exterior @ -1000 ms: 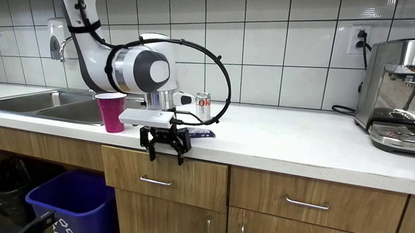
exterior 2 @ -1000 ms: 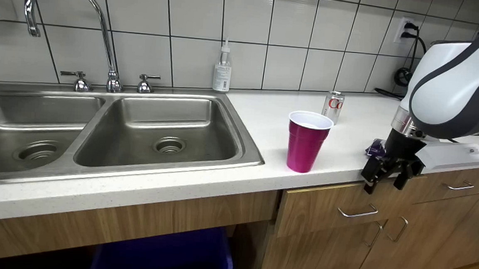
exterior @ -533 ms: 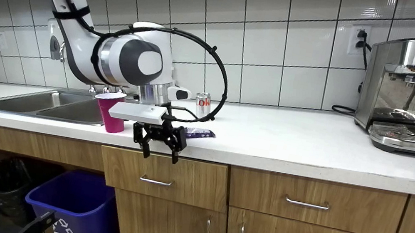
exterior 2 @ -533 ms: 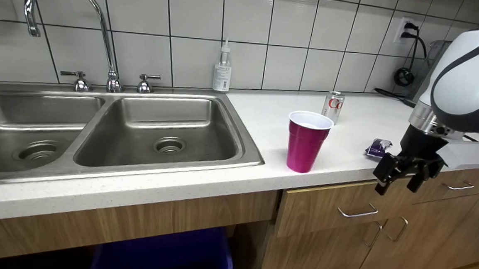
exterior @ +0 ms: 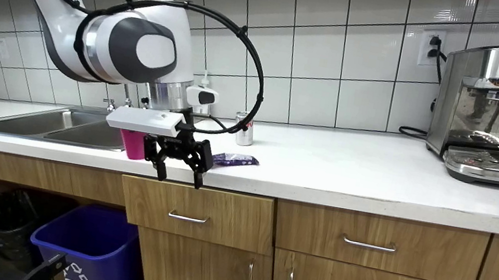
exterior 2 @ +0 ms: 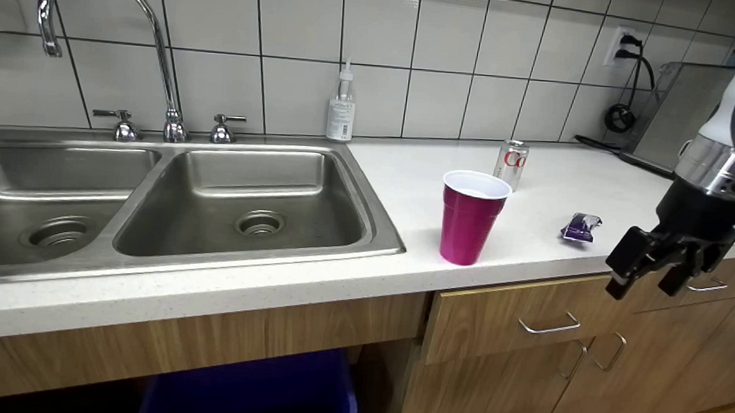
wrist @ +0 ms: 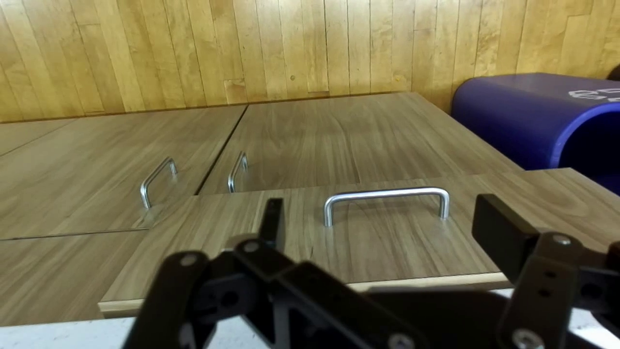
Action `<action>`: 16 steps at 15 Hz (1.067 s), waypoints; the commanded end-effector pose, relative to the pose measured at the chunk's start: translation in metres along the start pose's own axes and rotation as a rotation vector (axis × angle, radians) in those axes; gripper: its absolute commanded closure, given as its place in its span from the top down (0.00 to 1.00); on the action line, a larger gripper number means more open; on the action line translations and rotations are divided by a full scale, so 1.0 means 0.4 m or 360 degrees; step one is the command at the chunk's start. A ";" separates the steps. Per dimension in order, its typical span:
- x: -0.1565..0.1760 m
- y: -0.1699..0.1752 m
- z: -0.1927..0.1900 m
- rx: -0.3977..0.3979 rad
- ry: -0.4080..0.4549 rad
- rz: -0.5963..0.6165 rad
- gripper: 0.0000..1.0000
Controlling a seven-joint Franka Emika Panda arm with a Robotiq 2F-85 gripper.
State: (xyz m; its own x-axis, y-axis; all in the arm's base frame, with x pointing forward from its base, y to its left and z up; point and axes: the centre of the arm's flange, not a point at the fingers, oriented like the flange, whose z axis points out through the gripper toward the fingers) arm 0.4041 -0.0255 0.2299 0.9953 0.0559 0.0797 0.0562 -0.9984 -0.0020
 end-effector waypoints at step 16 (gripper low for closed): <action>-0.023 -0.041 -0.224 0.0023 0.0081 -0.0091 1.00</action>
State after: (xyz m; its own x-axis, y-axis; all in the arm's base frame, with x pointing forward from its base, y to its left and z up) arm 0.3868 -0.0102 0.3186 0.9851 0.1122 0.1305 0.1145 -0.9934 -0.0103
